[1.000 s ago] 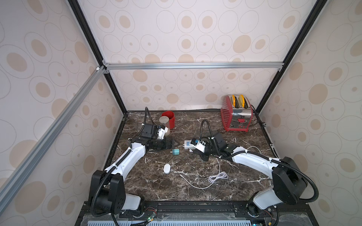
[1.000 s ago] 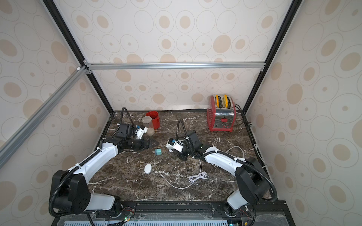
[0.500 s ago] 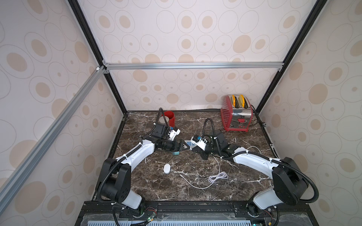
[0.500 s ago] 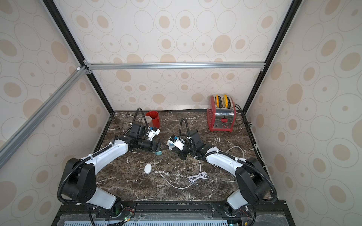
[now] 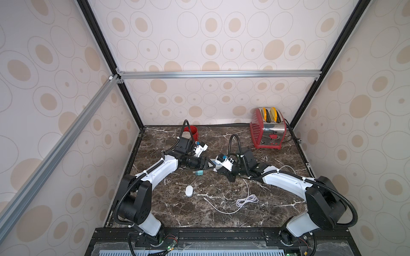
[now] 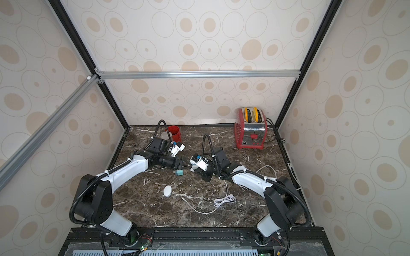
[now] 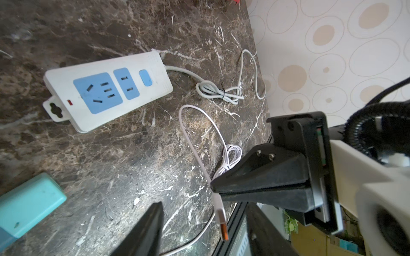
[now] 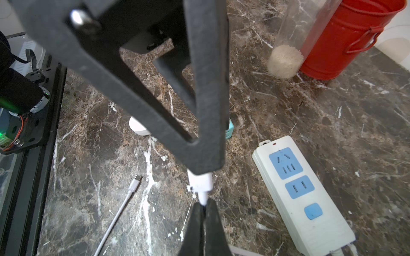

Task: Charge the bluetooth headset
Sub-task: Pick up the charging cable from the center of the board.

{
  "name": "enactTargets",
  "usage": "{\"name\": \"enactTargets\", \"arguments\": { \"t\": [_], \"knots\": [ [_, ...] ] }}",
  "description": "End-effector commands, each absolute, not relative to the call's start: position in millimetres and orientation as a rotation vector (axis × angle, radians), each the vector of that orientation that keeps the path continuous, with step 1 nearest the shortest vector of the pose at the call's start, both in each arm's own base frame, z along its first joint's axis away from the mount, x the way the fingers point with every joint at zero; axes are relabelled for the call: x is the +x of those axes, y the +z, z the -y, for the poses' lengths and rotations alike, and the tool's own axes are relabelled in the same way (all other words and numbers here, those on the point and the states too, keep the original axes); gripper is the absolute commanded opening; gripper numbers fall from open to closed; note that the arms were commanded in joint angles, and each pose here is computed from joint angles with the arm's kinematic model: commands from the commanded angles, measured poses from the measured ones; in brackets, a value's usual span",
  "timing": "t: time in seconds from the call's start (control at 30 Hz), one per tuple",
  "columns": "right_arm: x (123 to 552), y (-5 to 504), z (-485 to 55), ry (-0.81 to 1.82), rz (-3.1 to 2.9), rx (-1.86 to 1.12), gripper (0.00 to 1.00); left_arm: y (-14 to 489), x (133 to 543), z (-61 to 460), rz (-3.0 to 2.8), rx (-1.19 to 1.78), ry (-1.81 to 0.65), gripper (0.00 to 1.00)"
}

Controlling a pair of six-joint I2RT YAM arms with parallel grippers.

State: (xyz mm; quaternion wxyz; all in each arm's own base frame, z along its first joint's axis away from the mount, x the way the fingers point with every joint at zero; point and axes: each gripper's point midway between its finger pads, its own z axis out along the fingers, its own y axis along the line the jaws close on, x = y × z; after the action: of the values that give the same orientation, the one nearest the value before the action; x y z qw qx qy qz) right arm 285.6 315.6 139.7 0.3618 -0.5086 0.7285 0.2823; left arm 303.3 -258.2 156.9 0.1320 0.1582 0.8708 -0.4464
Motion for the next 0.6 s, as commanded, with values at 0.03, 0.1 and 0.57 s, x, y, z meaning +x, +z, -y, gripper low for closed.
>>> {"name": "enactTargets", "arguments": {
  "t": [0.03, 0.1, 0.57],
  "knots": [
    [285.7, 142.0, -321.0, 0.769, -1.889, -1.329, 0.0, 165.5, 298.2, 267.3, -2.514, 0.53, -1.346, 0.48],
    [286.4, 142.9, -321.3, 0.771, -1.891, -1.324, 0.0, 164.4, 296.5, 266.8, -2.522, 0.539, -1.344, 0.48],
    [283.2, 145.5, -322.6, 0.788, -1.871, -1.34, 0.0, 162.6, 301.6, 267.4, -2.532, 0.535, -1.324, 0.0]
  ]
}}
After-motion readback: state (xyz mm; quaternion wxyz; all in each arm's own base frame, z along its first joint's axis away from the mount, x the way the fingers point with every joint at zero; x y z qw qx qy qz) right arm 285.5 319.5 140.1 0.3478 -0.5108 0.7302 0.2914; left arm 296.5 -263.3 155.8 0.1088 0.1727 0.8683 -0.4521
